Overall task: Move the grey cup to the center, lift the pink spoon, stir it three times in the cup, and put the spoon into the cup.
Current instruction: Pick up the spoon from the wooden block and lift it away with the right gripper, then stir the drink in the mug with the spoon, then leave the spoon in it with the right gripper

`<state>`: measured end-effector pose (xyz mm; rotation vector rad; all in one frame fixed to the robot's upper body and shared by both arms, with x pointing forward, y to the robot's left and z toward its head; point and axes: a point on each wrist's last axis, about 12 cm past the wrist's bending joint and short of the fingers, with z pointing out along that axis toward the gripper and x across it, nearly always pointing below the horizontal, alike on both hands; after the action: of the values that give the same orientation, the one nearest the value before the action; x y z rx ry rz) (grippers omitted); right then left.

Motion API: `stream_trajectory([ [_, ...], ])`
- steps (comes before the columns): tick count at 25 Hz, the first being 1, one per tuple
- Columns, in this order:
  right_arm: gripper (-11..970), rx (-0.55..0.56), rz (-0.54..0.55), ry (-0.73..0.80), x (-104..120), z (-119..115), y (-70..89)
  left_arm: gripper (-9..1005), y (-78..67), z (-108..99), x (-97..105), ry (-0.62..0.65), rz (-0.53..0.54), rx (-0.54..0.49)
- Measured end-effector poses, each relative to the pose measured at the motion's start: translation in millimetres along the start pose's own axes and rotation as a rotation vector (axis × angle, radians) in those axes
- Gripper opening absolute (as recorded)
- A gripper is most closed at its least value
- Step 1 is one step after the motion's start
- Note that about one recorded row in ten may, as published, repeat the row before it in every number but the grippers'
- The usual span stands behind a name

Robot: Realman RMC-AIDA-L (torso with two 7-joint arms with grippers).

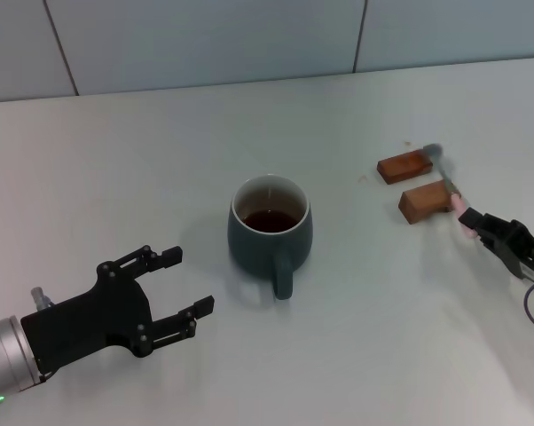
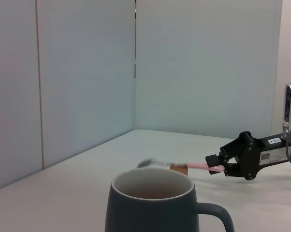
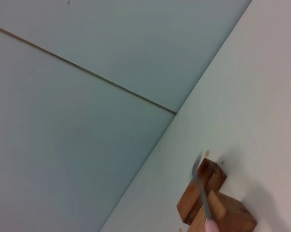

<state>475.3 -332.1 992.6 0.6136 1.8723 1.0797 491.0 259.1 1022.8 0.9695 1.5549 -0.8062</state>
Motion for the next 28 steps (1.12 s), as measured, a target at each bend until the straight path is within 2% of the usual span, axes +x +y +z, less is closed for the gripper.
stream_trajectory([
  [9,116,-0.028,-0.037,-0.019,2.7,-7.7,0.7,784,0.4,-0.3,0.0,0.002,0.001,0.000],
  [14,116,-0.084,-0.084,-0.055,-0.9,-19.0,4.4,784,-0.2,0.3,0.1,0.002,0.001,0.002],
  [18,115,-0.166,-0.164,-0.047,-16.0,-28.6,14.6,784,0.2,1.4,-0.7,0.000,0.001,0.005],
  [24,115,-0.220,-0.315,0.128,-45.0,-33.8,34.6,784,0.7,2.7,-2.3,-0.005,0.000,0.012],
  [28,115,-0.250,-0.450,0.208,-66.7,-37.0,54.8,784,0.9,3.0,-2.4,-0.005,0.000,0.013],
])
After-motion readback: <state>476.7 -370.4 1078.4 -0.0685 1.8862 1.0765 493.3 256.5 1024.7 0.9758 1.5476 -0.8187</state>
